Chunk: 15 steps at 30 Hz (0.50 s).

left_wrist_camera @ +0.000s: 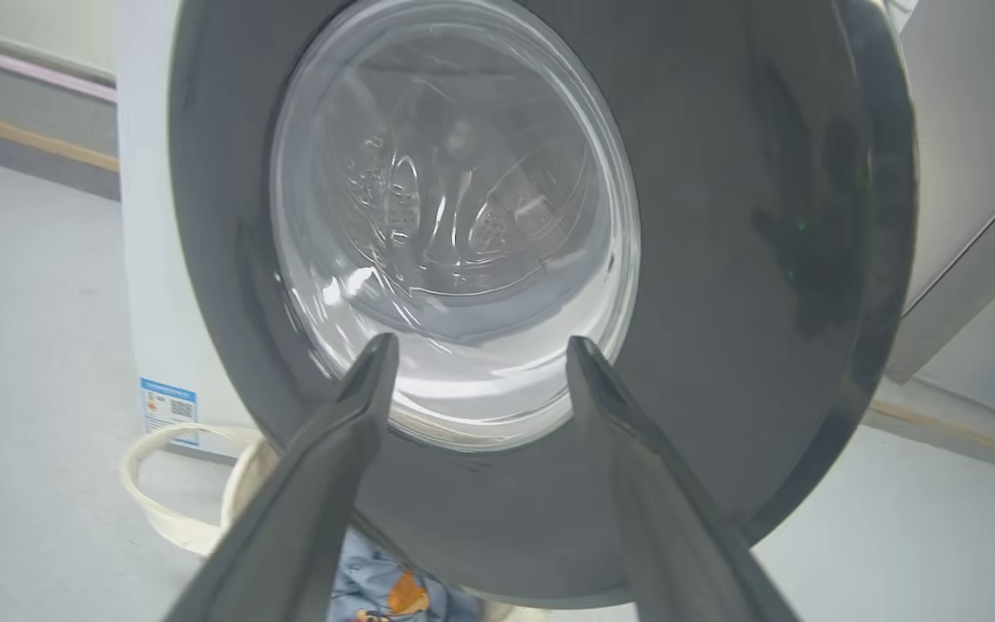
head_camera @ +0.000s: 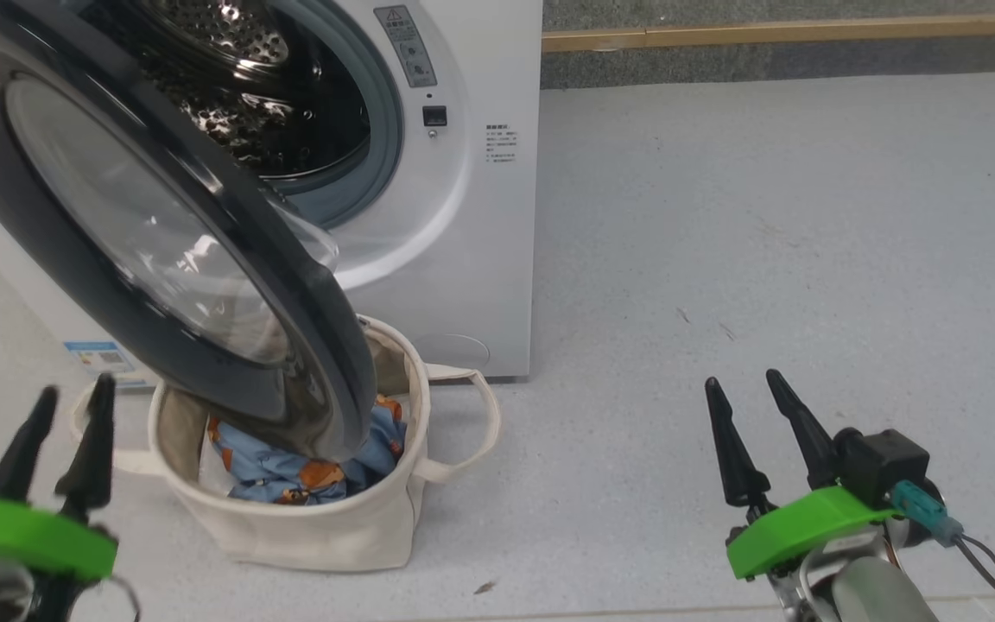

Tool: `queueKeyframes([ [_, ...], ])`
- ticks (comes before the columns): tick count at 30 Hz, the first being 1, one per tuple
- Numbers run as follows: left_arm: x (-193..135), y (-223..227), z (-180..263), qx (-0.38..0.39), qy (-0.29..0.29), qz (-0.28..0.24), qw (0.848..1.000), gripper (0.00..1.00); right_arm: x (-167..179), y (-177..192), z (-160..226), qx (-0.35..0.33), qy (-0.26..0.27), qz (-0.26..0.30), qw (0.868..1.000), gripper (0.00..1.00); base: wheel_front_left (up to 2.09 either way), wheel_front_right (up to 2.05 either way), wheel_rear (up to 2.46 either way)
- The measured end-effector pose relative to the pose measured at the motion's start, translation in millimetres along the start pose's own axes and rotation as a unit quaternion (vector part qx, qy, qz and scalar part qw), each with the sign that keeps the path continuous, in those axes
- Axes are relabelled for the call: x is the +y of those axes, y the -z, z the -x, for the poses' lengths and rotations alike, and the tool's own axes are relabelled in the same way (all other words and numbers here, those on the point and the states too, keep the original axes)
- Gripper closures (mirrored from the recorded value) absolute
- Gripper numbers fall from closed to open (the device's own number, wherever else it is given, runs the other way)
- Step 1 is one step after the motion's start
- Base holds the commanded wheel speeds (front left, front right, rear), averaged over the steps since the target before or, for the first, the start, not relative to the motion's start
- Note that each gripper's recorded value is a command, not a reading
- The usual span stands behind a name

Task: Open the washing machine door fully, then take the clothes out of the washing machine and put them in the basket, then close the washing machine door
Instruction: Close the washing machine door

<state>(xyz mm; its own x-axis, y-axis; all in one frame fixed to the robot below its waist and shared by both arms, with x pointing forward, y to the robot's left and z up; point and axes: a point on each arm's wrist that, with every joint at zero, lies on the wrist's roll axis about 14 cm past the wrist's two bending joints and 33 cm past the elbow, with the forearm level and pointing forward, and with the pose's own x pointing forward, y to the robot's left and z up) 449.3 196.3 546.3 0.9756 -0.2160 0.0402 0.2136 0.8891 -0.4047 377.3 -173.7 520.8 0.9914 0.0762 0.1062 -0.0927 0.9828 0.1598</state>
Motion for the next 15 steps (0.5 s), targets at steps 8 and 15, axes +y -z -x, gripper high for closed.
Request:
queueKeyframes([
  [8,23.2,17.2,41.4,0.003,-0.03,-0.115,0.993,0.0,-1.4,-8.0,5.6,-0.011,0.002,0.01,1.0,0.0,0.0,0.0,0.0],
  [15,30.3,17.5,57.0,-0.002,-0.044,-0.135,0.99,0.0,-2.4,-15.4,4.6,-0.022,0.002,0.025,0.999,0.0,0.0,0.0,0.0],
])
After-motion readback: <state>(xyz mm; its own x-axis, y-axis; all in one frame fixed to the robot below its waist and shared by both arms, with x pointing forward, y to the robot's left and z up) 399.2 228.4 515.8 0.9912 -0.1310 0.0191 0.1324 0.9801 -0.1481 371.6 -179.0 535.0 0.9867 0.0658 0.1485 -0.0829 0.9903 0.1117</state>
